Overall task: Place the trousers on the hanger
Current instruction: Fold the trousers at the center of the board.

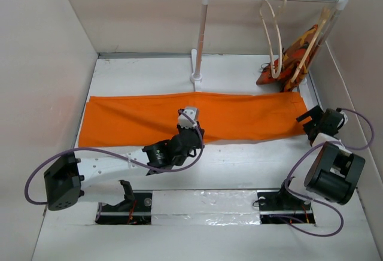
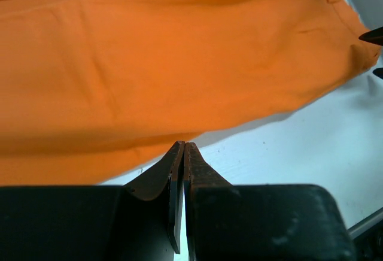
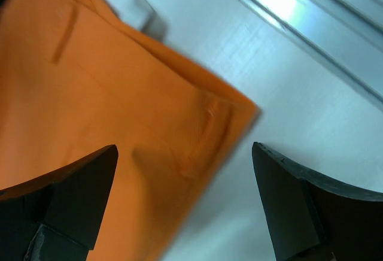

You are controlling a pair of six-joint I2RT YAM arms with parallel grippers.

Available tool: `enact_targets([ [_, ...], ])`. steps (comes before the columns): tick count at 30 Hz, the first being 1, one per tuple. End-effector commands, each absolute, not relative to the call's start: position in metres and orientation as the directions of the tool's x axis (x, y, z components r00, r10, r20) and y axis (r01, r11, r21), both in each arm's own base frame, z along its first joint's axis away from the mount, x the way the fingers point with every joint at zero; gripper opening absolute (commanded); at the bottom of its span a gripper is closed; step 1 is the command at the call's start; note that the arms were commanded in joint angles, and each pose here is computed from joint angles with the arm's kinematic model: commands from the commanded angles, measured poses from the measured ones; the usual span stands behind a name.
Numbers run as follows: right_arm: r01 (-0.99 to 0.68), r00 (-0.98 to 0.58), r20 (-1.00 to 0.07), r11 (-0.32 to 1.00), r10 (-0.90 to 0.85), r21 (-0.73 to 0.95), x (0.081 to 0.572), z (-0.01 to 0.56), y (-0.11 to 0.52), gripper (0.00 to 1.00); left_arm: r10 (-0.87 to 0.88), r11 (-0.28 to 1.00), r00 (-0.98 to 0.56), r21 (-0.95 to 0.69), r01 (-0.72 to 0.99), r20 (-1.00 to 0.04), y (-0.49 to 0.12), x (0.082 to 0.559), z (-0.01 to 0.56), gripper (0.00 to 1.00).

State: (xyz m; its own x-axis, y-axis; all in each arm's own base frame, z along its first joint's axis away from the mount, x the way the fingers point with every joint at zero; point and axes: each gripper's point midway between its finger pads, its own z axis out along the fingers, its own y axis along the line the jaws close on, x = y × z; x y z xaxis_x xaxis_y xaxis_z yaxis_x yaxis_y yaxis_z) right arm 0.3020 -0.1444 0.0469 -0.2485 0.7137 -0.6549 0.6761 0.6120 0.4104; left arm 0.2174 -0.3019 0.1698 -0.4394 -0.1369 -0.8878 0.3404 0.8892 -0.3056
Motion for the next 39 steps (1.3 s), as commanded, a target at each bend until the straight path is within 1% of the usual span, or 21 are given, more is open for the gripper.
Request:
enact_targets([
  [1, 0.600, -0.197, -0.635, 0.604, 0.747, 0.524, 0.330, 0.068, -0.143, 1.00, -0.236, 0.867, -0.369, -0.366, 0.338, -0.899, -0.297, 0.224, 0.192, 0.00],
  [2, 0.596, -0.177, -0.613, 0.579, 0.770, 0.555, 0.334, 0.069, -0.141, 1.00, -0.234, 0.864, -0.372, -0.368, 0.344, -0.898, -0.297, 0.223, 0.191, 0.00],
  [4, 0.625, -0.217, -0.562, 0.556, 0.798, 0.548, 0.332, 0.052, -0.138, 0.99, -0.233, 0.863, -0.377, -0.369, 0.345, -0.897, -0.297, 0.222, 0.188, 0.00],
  [8, 0.622, -0.223, -0.521, 0.532, 0.824, 0.575, 0.343, 0.048, -0.144, 0.97, -0.256, 0.858, -0.362, -0.383, 0.342, -0.896, -0.293, 0.222, 0.189, 0.01],
  [10, 0.639, -0.235, -0.485, 0.510, 0.842, 0.576, 0.339, 0.043, -0.142, 0.93, -0.265, 0.864, -0.353, -0.384, 0.327, -0.897, -0.288, 0.226, 0.189, 0.02],
  [17, 0.659, -0.228, -0.493, 0.506, 0.840, 0.557, 0.326, 0.047, -0.138, 0.77, -0.311, 0.859, -0.330, -0.412, 0.303, -0.891, -0.275, 0.241, 0.195, 0.02],
  [19, 0.673, -0.241, -0.491, 0.508, 0.837, 0.537, 0.329, 0.046, -0.139, 0.65, -0.331, 0.858, -0.315, -0.423, 0.291, -0.889, -0.270, 0.245, 0.197, 0.02],
  [21, 0.675, -0.262, -0.485, 0.518, 0.834, 0.526, 0.332, 0.042, -0.141, 0.55, -0.342, 0.856, -0.307, -0.429, 0.288, -0.888, -0.267, 0.247, 0.200, 0.03],
  [22, 0.672, -0.266, -0.487, 0.522, 0.832, 0.525, 0.334, 0.044, -0.142, 0.42, -0.348, 0.858, -0.301, -0.431, 0.280, -0.888, -0.264, 0.250, 0.201, 0.03],
  [23, 0.667, -0.278, -0.496, 0.537, 0.822, 0.517, 0.335, 0.043, -0.143, 0.36, -0.348, 0.858, -0.301, -0.431, 0.280, -0.888, -0.263, 0.250, 0.201, 0.03],
  [24, 0.654, -0.294, -0.502, 0.555, 0.813, 0.515, 0.337, 0.043, -0.143, 0.21, -0.349, 0.863, -0.296, -0.428, 0.269, -0.889, -0.259, 0.253, 0.201, 0.03],
  [26, 0.621, -0.334, -0.547, 0.616, 0.768, 0.485, 0.336, 0.045, -0.144, 0.00, -0.349, 0.866, -0.295, -0.427, 0.261, -0.889, -0.255, 0.254, 0.201, 0.04],
  [28, 0.603, -0.347, -0.589, 0.655, 0.730, 0.456, 0.329, 0.057, -0.144, 0.00, -0.345, 0.876, -0.290, -0.417, 0.242, -0.893, -0.248, 0.259, 0.199, 0.04],
  [31, 0.544, -0.428, -0.663, 0.761, 0.614, 0.353, 0.315, 0.071, -0.121, 0.00, -0.336, 0.894, -0.290, -0.400, 0.200, -0.896, -0.237, 0.269, 0.192, 0.05],
  [32, 0.520, -0.412, -0.740, 0.804, 0.532, 0.289, 0.311, 0.097, -0.118, 0.00, -0.335, 0.896, -0.294, -0.400, 0.195, -0.895, -0.235, 0.272, 0.190, 0.05],
  [33, 0.487, -0.422, -0.764, 0.833, 0.488, 0.263, 0.309, 0.108, -0.104, 0.00, -0.337, 0.897, -0.300, -0.401, 0.186, -0.892, -0.233, 0.274, 0.187, 0.05],
  [34, 0.396, -0.455, -0.784, 0.884, 0.422, 0.246, 0.313, 0.117, -0.071, 0.00, -0.341, 0.901, -0.308, -0.402, 0.163, -0.888, -0.229, 0.280, 0.182, 0.05],
  [35, 0.329, -0.426, -0.827, 0.914, 0.367, 0.236, 0.312, 0.138, -0.055, 0.00, -0.338, 0.899, -0.324, -0.405, 0.166, -0.883, -0.230, 0.281, 0.177, 0.05],
  [37, 0.275, -0.472, -0.829, 0.944, 0.299, 0.184, 0.304, 0.145, -0.031, 0.00, -0.337, 0.901, -0.340, -0.405, 0.154, -0.878, -0.228, 0.285, 0.169, 0.05],
  [38, 0.180, -0.504, -0.832, 0.970, 0.231, 0.160, 0.303, 0.149, -0.003, 0.00, -0.345, 0.899, -0.347, -0.414, 0.146, -0.872, -0.225, 0.289, 0.167, 0.05],
  [39, 0.152, -0.515, -0.835, 0.979, 0.196, 0.136, 0.302, 0.152, 0.007, 0.00, -0.349, 0.898, -0.353, -0.417, 0.139, -0.868, -0.224, 0.290, 0.164, 0.05],
])
